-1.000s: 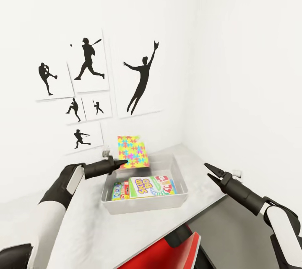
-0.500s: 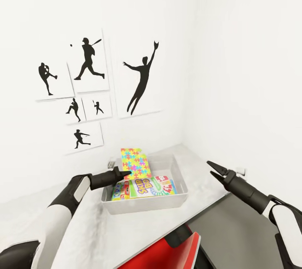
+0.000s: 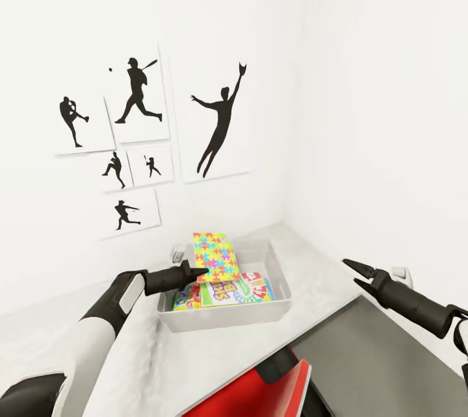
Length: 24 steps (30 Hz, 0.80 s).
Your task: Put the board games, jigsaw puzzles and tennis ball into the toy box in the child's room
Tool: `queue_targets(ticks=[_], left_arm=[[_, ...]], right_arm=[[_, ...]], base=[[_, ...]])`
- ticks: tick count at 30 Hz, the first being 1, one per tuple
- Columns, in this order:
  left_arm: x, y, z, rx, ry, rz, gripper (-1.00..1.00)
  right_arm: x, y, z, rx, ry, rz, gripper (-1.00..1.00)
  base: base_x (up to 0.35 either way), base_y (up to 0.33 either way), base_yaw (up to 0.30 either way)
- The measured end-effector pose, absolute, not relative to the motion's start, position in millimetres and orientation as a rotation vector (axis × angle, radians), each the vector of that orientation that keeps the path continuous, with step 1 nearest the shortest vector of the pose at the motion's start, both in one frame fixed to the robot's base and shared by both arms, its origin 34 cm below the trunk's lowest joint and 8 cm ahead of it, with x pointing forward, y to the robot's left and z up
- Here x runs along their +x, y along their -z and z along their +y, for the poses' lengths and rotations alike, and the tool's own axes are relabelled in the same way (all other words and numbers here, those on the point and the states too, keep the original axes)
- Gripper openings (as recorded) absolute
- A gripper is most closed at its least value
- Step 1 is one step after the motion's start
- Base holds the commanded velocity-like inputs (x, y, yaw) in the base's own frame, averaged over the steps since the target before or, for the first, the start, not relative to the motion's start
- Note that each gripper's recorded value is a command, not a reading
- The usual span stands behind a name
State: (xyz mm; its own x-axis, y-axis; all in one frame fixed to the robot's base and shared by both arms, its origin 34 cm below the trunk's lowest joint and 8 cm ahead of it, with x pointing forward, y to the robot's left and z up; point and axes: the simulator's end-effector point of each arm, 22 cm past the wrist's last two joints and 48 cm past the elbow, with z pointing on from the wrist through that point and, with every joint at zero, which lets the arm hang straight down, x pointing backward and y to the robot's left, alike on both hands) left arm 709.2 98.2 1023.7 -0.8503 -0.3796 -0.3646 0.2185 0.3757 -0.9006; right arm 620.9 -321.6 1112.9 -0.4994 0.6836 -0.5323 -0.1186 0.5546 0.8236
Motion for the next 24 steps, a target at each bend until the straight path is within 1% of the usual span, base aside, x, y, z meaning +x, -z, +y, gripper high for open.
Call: queue_targets(ticks=[5, 24], left_arm=[[696, -1007, 83, -0.054, 1.481, 2.2, -1.0], [692, -987, 85, -0.087, 1.504, 2.251, -1.0]], right_arm=[[621, -1111, -328, 0.479, -1.059, 1.836, 1.0], [625, -1095, -325, 0.502, -1.067, 1.86, 1.0]], base=[[0.0, 0.0, 0.005], [0.0, 0.0, 0.0]])
